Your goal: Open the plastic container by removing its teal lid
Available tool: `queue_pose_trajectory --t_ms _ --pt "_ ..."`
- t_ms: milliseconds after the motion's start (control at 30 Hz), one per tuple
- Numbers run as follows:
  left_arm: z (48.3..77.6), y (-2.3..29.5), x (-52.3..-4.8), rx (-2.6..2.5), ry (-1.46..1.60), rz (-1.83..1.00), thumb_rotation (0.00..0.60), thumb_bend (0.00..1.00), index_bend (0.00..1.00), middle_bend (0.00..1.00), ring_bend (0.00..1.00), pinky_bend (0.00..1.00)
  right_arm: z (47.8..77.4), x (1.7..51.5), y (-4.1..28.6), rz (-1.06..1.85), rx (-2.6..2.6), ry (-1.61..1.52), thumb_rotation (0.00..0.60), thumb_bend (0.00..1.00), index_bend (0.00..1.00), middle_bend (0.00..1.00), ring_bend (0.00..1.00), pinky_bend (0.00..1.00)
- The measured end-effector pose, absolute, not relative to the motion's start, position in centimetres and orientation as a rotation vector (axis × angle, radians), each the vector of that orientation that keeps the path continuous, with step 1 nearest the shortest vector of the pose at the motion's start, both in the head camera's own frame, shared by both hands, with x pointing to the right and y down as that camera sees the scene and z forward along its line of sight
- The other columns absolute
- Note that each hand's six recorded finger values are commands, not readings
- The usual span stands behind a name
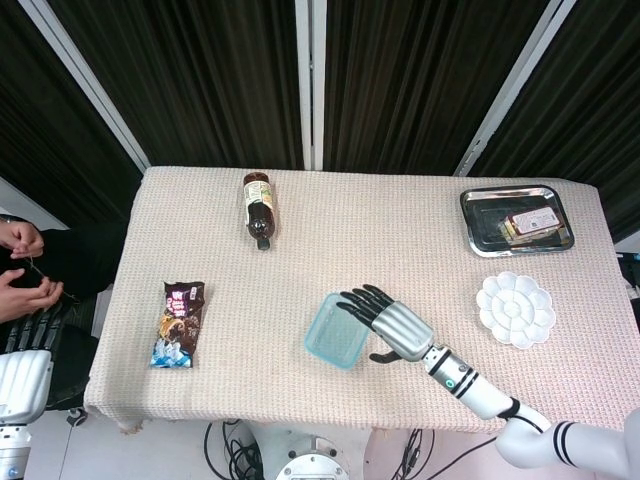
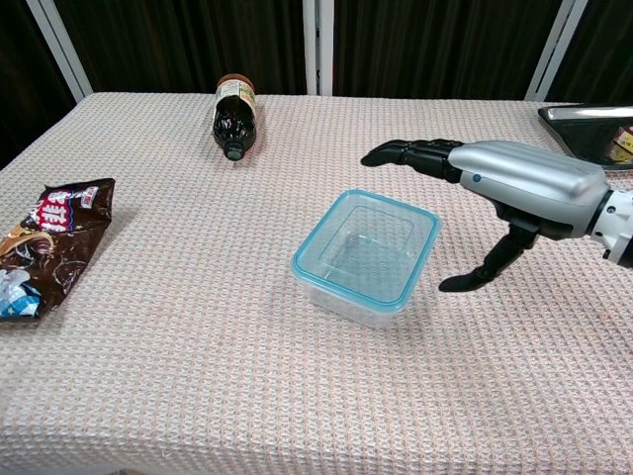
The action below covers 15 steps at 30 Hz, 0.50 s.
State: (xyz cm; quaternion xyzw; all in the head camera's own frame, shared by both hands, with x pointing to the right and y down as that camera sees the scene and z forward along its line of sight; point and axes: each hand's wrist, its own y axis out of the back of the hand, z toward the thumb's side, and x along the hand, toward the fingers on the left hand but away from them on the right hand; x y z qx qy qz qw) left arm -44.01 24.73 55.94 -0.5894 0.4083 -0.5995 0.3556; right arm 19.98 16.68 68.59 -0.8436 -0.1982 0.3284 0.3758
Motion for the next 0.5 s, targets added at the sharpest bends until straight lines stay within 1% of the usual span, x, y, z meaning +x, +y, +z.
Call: queue_pose_trajectory --t_ms 233,500 --pt "55.7 24.9 -44.2 -1.518 1.061 -1.547 0.600 0.05 0.00 0.00 0.00 0.00 68.9 15.8 16.5 0.765 -2.154 -0.481 0.600 0.02 0.00 0.00 0.00 0.00" --pt "55.7 24.8 -44.0 -1.520 1.051 -1.539 0.600 0.05 0.00 0.00 0.00 0.00 71.0 12.9 14.6 0.789 -2.136 -0.530 0.600 0.01 0.00 0.00 0.00 0.00"
